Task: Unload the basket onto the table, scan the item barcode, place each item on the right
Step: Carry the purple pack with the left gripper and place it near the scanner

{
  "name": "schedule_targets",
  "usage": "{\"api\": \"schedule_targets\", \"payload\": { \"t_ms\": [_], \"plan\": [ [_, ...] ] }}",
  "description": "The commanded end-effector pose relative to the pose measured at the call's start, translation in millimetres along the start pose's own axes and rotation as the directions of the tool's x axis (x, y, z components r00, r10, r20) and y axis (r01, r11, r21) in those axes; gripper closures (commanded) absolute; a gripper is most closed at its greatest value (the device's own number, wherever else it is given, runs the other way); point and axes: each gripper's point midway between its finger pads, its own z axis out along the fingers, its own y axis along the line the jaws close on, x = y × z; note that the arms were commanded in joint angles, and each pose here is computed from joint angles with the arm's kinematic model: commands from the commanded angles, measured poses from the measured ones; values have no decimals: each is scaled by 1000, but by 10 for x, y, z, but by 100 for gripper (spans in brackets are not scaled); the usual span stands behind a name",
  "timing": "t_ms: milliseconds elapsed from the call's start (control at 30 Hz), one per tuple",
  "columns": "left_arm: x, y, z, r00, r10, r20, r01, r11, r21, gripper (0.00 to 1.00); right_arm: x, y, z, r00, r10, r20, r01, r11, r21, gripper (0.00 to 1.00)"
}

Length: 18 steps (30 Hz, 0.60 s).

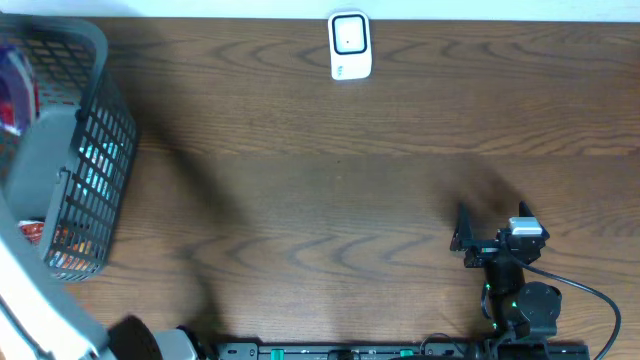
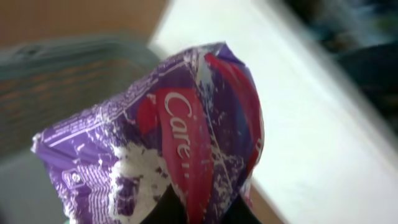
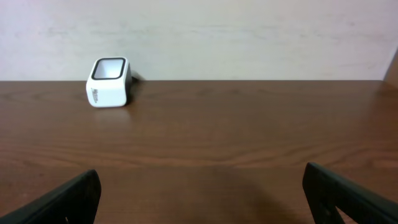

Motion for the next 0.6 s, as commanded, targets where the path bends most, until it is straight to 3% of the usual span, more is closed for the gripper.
{"api": "schedule_targets", "payload": {
  "t_ms": [0,200,433,567],
  "plan": [
    [-3,-633,-544,998,53,33,-59,965,254,93,6,-25,-2,1000,8,1,-8,1000,10,1],
    [409,-1261,-799,979,202,8,-187,888,420,93,6,-25,-2,1000,8,1,-8,1000,10,1],
    [1281,-2000,-833,879,475,-37,-352,700,622,93,6,-25,-2,1000,8,1,-8,1000,10,1],
    [1770,-2231,-749,833,544,-101,-356,666,656,93,6,-25,-2,1000,8,1,-8,1000,10,1]
  ]
}}
